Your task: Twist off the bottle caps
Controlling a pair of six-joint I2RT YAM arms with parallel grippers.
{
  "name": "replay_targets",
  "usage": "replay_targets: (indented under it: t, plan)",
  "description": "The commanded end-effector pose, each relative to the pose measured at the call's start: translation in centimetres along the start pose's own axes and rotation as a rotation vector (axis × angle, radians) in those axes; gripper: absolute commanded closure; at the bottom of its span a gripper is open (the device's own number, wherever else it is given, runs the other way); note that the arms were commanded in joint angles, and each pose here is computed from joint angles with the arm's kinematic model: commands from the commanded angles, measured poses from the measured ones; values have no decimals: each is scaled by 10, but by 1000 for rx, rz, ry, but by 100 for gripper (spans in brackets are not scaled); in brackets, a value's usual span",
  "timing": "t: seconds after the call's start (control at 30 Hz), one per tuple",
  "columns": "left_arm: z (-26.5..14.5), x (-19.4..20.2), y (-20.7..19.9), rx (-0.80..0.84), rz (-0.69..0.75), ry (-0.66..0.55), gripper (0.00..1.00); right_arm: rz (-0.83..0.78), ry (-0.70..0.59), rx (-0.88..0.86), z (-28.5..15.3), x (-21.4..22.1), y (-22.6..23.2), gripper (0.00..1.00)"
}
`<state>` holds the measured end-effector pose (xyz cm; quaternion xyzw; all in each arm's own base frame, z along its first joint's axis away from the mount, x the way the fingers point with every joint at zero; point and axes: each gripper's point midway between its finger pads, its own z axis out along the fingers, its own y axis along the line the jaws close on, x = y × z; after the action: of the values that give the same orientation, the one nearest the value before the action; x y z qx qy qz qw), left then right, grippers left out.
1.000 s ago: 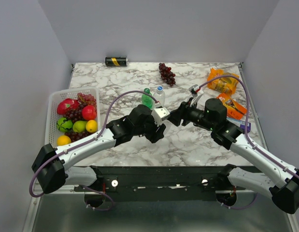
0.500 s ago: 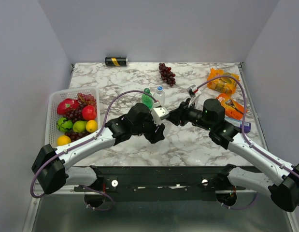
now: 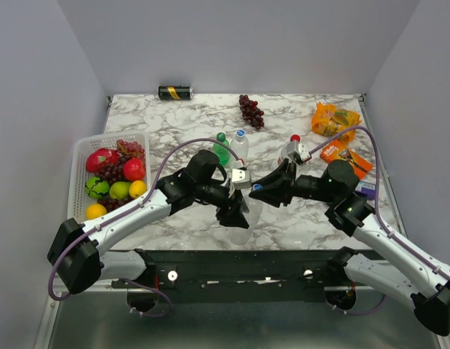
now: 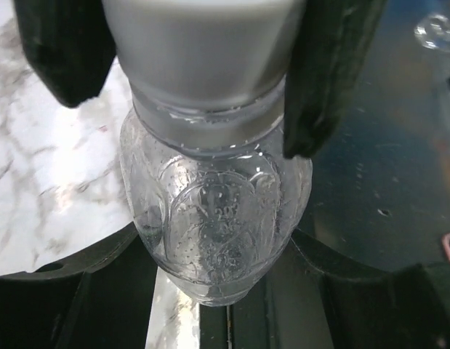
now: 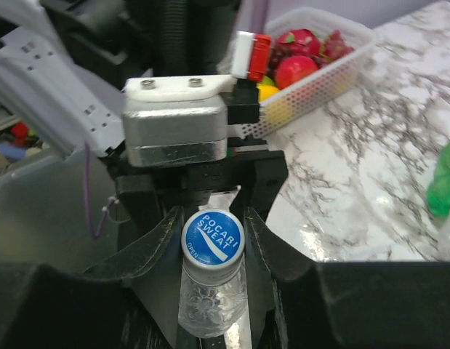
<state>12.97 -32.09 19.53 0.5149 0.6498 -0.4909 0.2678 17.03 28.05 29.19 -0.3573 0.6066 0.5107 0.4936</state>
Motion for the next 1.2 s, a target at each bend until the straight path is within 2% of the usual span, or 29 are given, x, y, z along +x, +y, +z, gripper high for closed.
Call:
replay_targets:
  t: [0.0, 0.07, 0.17, 0.27, 0.3, 0.43, 0.67, 0.77, 0.93, 1.03, 1.17]
  plan:
    - [-13, -39, -41, 235, 113, -117, 60, -90, 48, -280, -13, 15, 50, 70]
    - [-13, -39, -40, 233, 112, -122, 60, -90, 46, -273, -13, 13, 49, 69]
    - [-11, -38, -30, 195, 102, -116, 60, -95, 41, -187, -10, 3, 38, 58]
    - [-5, -31, -16, 135, 78, -97, 60, -131, 29, -69, -9, -5, 18, 39]
    - [-4, -28, -10, 112, 67, -88, 60, -131, 37, -33, -9, -4, 12, 24]
    - [-2, -24, 15, -20, 47, -67, 60, -102, 1, 186, -15, -18, -20, 14]
    - [-6, -29, 39, -177, -38, -77, 60, -4, -71, 429, -33, -30, -50, 14]
    - [-12, -30, 52, -275, -61, -89, 60, 38, -47, 452, -28, -25, -57, 23]
    - [-19, -27, 66, -368, -53, -79, 60, 71, -12, 395, -14, -20, -54, 45]
    - [-19, -25, 71, -393, -64, -70, 60, 100, -23, 377, -10, -21, -52, 51]
    - [-20, -22, 74, -408, -70, -63, 60, 110, -19, 377, -9, -18, -53, 52]
